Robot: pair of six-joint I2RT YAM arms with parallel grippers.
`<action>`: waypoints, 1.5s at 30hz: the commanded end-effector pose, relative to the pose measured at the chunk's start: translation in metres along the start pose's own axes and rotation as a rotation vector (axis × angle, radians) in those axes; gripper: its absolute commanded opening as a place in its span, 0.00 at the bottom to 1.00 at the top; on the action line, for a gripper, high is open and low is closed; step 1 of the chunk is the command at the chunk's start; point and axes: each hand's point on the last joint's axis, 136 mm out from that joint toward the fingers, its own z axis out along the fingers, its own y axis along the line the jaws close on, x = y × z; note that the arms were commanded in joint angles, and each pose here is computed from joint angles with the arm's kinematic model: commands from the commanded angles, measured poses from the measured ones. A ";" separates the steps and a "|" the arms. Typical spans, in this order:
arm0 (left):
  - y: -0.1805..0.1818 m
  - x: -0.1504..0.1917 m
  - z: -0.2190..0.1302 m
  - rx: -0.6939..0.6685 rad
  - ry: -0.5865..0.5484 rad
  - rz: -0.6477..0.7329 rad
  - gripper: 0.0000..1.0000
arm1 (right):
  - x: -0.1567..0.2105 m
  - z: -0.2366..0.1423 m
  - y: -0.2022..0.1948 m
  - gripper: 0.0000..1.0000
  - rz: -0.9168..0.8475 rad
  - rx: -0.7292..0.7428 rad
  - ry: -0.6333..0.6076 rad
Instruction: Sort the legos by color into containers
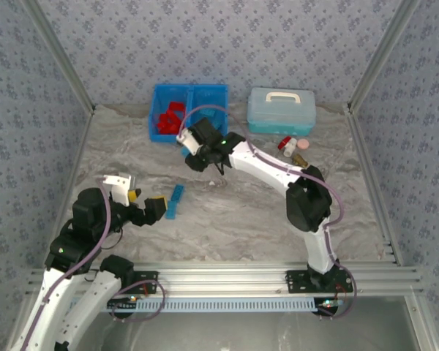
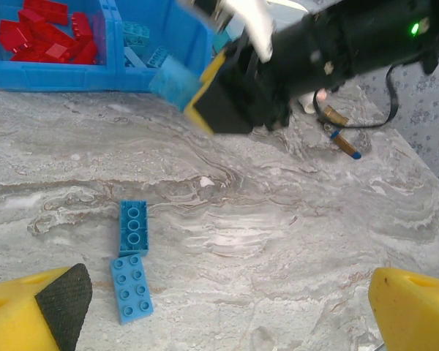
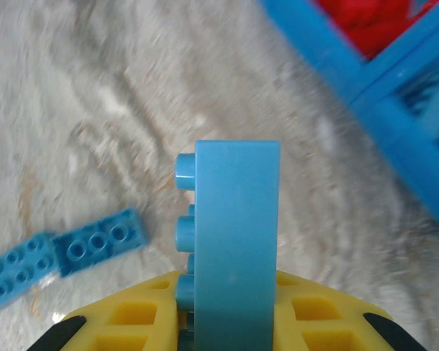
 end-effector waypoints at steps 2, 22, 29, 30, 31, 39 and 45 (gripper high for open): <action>-0.002 -0.007 -0.005 0.000 -0.028 -0.006 0.99 | -0.031 0.000 -0.050 0.27 0.089 0.095 -0.085; -0.001 -0.005 -0.002 0.001 -0.013 -0.009 0.99 | -0.068 0.101 -0.180 0.27 0.321 0.210 -0.271; 0.000 -0.005 0.000 -0.002 -0.006 -0.008 0.99 | -0.062 0.106 -0.187 0.33 0.387 0.221 -0.273; -0.001 -0.005 -0.001 -0.002 -0.008 -0.008 0.99 | -0.063 0.104 -0.187 0.37 0.390 0.219 -0.274; 0.000 -0.005 -0.001 -0.004 -0.008 -0.007 0.99 | -0.066 0.100 -0.186 0.41 0.391 0.215 -0.279; 0.000 -0.006 -0.001 -0.004 -0.009 -0.002 0.99 | -0.086 0.049 -0.166 0.46 0.393 0.174 -0.276; 0.000 -0.005 -0.001 -0.003 -0.008 -0.004 0.99 | -0.096 -0.012 -0.129 0.47 0.332 0.146 -0.270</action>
